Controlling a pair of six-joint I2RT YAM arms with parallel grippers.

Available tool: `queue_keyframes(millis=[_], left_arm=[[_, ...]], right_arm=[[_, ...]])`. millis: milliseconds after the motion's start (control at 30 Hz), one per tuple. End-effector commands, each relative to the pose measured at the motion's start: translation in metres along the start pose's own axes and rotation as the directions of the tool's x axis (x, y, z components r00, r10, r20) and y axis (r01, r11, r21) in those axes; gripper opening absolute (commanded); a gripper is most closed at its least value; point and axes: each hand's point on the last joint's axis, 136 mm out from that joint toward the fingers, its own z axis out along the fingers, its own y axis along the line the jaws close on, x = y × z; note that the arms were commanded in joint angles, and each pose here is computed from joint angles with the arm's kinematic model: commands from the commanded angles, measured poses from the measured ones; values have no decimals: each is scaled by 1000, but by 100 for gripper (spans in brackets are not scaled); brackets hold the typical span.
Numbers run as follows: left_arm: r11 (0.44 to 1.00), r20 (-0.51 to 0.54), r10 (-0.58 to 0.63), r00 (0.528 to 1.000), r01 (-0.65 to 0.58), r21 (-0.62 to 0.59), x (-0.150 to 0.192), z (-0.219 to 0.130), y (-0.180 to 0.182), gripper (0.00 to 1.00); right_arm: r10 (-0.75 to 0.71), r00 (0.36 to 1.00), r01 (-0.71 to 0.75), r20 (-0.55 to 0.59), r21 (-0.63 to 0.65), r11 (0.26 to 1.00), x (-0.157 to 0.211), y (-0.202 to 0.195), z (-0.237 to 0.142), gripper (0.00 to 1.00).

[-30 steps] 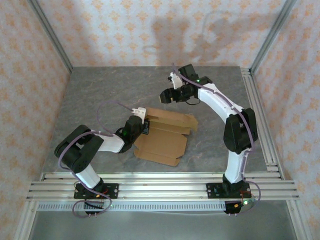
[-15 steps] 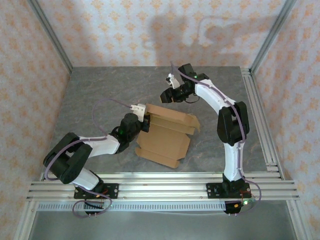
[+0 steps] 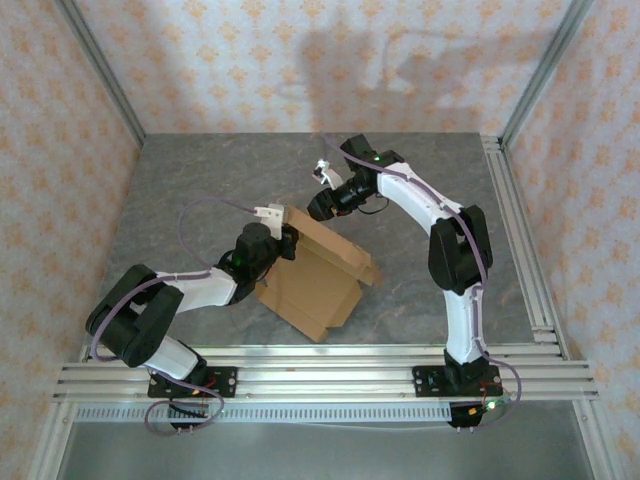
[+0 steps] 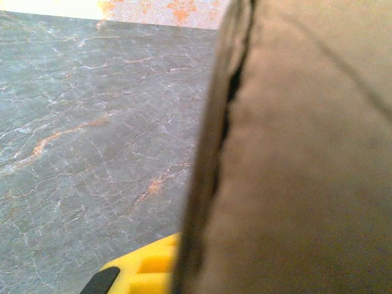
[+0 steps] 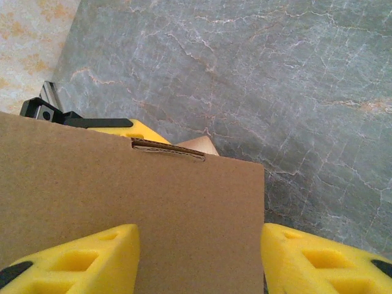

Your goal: Fold the paper box

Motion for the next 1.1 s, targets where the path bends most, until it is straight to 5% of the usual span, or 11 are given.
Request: queue_keyframes(millis=[0, 367, 600, 800, 1067], left_arm=[[999, 78, -44, 996, 42, 18, -30, 2, -4, 0], [1000, 43, -14, 999, 15, -10, -17, -1, 3, 0], [996, 29, -61, 998, 62, -63, -12, 3, 18, 0], [991, 13, -110, 994, 111, -79, -7, 10, 26, 0], [964, -51, -105, 993, 89, -250, 11, 16, 56, 0]], right_arm=[[-35, 999, 32, -42, -52, 998, 10, 19, 5, 55], [81, 987, -88, 139, 44, 995, -18, -16, -30, 64], [141, 926, -205, 350, 155, 966, -36, -49, -74, 67], [179, 818, -345, 547, 216, 914, -41, -76, -125, 68], [257, 566, -609, 783, 188, 770, -4, -131, -190, 67]])
